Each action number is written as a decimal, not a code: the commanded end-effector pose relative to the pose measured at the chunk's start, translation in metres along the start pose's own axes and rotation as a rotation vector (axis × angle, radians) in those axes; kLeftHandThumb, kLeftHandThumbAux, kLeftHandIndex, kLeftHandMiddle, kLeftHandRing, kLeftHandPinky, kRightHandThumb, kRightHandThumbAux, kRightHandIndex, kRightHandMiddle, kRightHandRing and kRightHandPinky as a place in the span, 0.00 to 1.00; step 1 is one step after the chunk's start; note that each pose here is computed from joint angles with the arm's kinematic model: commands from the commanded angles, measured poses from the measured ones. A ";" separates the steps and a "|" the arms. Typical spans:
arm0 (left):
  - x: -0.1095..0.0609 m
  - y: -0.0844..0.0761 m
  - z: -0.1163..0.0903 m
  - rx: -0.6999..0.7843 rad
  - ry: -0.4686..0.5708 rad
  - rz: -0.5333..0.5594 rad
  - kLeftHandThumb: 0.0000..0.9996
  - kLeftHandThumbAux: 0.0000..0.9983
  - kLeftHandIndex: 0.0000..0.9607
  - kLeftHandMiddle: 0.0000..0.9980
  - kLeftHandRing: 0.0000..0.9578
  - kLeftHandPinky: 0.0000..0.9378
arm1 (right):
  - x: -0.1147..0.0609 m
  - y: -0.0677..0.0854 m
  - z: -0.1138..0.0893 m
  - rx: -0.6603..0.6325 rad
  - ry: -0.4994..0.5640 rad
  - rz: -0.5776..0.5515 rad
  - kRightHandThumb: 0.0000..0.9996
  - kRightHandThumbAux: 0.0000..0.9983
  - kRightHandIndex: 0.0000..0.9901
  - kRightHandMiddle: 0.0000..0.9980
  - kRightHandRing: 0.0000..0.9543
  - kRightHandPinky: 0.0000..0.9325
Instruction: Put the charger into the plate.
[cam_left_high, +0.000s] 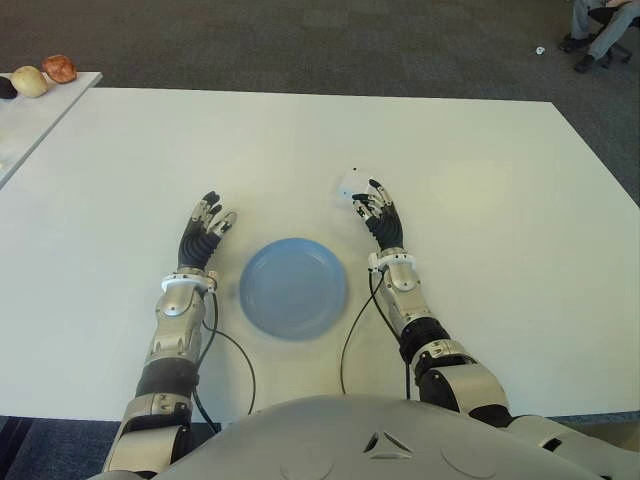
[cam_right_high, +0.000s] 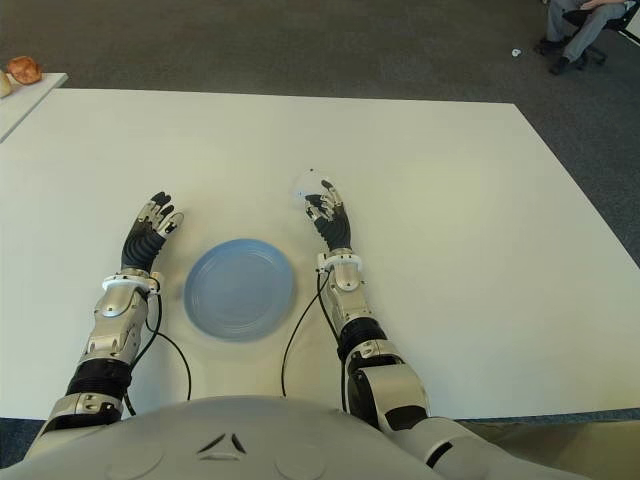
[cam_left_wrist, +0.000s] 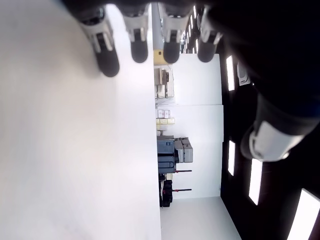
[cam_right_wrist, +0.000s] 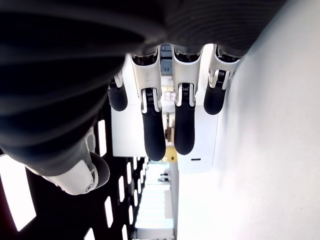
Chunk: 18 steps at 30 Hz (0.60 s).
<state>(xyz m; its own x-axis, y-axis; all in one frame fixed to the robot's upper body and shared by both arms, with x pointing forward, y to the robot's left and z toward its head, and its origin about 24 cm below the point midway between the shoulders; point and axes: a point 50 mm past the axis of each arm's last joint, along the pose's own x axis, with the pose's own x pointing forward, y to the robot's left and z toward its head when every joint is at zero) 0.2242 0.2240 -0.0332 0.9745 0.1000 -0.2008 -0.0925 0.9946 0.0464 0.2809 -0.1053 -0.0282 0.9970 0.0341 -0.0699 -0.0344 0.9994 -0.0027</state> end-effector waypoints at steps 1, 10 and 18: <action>-0.022 -0.003 -0.043 -0.021 0.230 -0.013 0.00 0.61 0.00 0.05 0.04 0.05 | -0.019 0.002 -0.029 0.019 0.149 -0.011 0.38 0.65 0.11 0.37 0.32 0.18; -0.023 -0.005 -0.044 -0.014 0.219 0.000 0.00 0.60 0.00 0.06 0.04 0.05 | -0.019 0.001 -0.029 0.022 0.146 -0.011 0.38 0.65 0.11 0.37 0.33 0.20; -0.023 -0.006 -0.044 -0.017 0.197 0.012 0.00 0.59 0.00 0.06 0.04 0.05 | -0.018 0.001 -0.029 0.023 0.147 -0.012 0.41 0.65 0.12 0.38 0.34 0.19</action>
<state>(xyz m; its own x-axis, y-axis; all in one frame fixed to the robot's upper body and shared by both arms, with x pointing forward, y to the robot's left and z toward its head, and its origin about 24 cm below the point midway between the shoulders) 0.2234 0.2227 -0.0349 0.9756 0.1034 -0.1936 -0.0964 0.9943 0.0452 0.2812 -0.1050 -0.0285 0.9968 0.0361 -0.0715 -0.0363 0.9993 -0.0013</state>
